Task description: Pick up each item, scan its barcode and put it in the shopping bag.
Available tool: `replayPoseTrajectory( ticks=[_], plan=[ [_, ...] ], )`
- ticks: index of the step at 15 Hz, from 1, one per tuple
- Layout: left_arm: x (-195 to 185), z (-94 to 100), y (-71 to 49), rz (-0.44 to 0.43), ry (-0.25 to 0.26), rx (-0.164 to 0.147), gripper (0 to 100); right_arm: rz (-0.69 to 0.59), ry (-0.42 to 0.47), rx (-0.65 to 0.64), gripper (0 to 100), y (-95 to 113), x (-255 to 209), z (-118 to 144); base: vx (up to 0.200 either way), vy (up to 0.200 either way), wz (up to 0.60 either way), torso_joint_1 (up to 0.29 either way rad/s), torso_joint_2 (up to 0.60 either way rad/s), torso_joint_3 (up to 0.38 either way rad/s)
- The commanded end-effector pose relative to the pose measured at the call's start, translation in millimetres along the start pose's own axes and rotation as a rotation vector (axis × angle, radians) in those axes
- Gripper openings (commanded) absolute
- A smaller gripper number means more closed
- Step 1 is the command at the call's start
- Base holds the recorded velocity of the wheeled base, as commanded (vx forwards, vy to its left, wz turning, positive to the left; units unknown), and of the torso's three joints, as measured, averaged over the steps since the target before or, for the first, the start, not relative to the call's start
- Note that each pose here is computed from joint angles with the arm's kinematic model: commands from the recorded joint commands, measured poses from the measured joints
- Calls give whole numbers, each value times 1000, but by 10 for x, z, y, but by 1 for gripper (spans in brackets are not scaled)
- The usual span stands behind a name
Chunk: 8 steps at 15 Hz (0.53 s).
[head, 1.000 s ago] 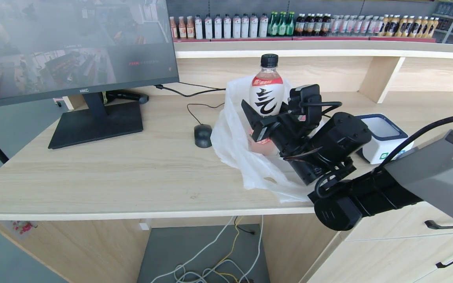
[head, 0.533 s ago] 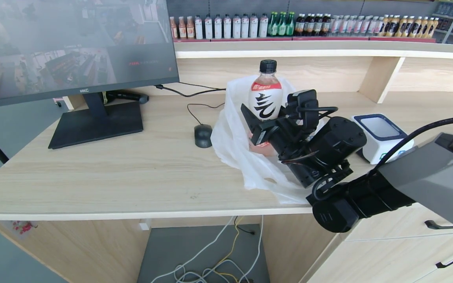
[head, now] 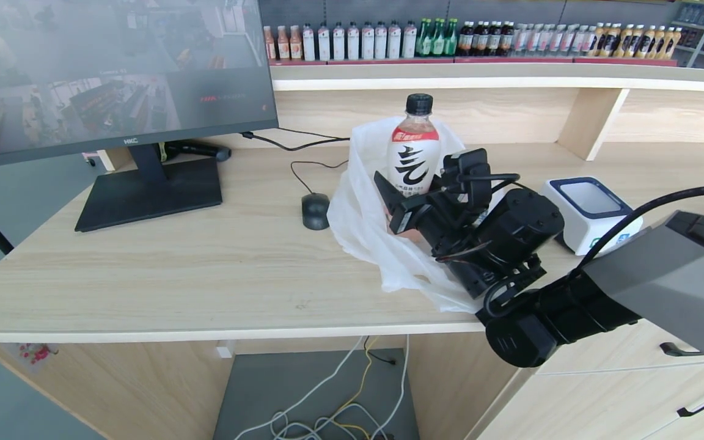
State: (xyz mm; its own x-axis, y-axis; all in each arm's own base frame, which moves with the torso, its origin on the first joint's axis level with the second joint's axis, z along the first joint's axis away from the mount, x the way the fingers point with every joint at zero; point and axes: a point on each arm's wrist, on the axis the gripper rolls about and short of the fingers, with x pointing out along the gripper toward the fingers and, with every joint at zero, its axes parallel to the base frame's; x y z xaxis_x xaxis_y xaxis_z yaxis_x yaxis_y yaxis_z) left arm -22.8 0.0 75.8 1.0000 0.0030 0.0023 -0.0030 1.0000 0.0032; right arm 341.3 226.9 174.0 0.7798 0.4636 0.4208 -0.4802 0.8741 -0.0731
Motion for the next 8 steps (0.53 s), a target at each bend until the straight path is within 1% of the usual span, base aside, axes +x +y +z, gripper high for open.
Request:
replayPoseTrajectory(
  ticks=[1, 4, 5, 8],
  plan=[
    [0, 0, 0, -1, -1, 0, 100, 4, 7, 9, 0, 19, -8, -17, 0, 0, 0, 0, 0, 0],
    [0, 0, 0, 0, -1, 0, 100, 11, 11, 12, 0, 44, -49, 23, 0, 0, 0, 0, 0, 0],
    [0, 0, 0, 0, -1, 0, 100, 11, 6, 11, 100, 43, -41, 31, 0, 0, 0, 0, 0, 0],
    [0, 0, 0, 0, -1, 0, 100, -21, 5, 33, 100, 65, -45, 37, 0, 0, 0, 0, 0, 0]
  ],
)
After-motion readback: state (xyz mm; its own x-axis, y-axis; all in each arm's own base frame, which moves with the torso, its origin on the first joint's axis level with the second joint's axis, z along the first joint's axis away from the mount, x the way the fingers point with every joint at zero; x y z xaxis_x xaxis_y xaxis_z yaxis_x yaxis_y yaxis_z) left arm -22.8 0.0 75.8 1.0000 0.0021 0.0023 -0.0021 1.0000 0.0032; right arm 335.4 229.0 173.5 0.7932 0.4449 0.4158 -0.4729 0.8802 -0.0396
